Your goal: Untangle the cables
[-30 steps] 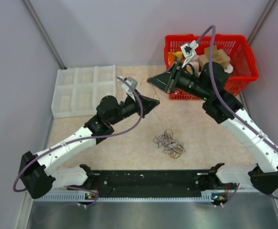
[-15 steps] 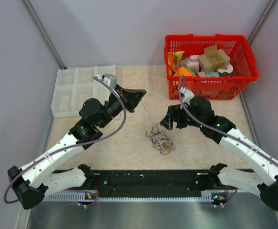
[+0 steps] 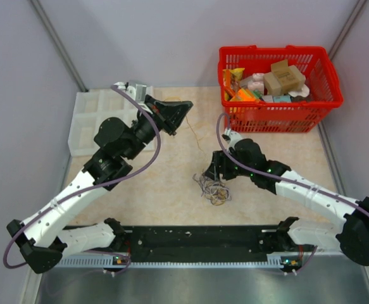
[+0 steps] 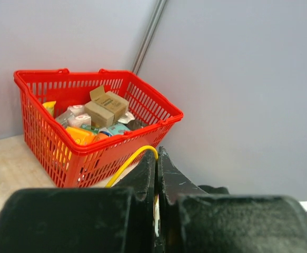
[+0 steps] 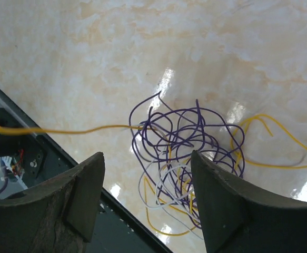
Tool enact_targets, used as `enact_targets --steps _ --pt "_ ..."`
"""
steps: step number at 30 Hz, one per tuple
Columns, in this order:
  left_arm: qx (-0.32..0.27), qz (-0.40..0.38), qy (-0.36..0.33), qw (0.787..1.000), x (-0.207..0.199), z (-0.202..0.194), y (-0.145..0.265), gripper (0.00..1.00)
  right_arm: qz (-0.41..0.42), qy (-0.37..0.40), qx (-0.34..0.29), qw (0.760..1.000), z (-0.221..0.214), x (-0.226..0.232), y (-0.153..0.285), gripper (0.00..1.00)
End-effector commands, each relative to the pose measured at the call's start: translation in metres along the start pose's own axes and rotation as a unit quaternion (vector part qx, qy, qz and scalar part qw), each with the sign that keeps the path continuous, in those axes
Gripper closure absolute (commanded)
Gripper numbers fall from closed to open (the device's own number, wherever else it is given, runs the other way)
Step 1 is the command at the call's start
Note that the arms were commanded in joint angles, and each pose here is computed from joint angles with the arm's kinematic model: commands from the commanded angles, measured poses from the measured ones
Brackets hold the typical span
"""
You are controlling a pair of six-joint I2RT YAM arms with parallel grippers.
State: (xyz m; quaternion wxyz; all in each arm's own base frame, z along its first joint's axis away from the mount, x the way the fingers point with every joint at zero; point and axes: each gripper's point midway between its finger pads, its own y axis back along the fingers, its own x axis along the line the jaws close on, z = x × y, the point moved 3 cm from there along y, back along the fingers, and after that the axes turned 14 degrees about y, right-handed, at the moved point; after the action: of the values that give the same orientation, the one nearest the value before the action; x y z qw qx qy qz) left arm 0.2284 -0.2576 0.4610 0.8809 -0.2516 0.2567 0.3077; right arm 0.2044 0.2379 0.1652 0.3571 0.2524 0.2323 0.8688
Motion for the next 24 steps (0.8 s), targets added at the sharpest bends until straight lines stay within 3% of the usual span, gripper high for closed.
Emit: enact_targets --steps 1,4,8,16,20,24 --pt "-0.029 -0.04 0.0 0.999 -0.03 0.03 0.002 1.0 0.077 -0.053 -0.105 0.99 0.027 0.011 0.0 0.35" --pt "-0.016 -0.044 -0.002 0.999 -0.037 0.035 -0.003 1.0 0.111 -0.075 -0.148 0.98 0.03 0.007 0.002 0.41" --pt "-0.018 -0.052 -0.007 0.998 -0.047 0.045 -0.005 1.0 0.112 -0.073 -0.119 0.984 0.017 0.003 -0.006 0.44" --pt "-0.016 -0.049 -0.023 0.998 -0.055 0.057 -0.002 1.0 0.148 0.026 -0.168 0.974 0.037 0.018 0.023 0.3" --pt "0.037 -0.013 -0.036 0.999 -0.036 0.035 0.001 1.0 0.101 0.035 -0.173 0.979 0.058 0.012 0.036 0.27" --pt "0.092 0.073 -0.077 0.99 0.002 0.016 0.017 1.0 0.109 0.043 -0.182 0.976 0.069 0.018 0.047 0.26"
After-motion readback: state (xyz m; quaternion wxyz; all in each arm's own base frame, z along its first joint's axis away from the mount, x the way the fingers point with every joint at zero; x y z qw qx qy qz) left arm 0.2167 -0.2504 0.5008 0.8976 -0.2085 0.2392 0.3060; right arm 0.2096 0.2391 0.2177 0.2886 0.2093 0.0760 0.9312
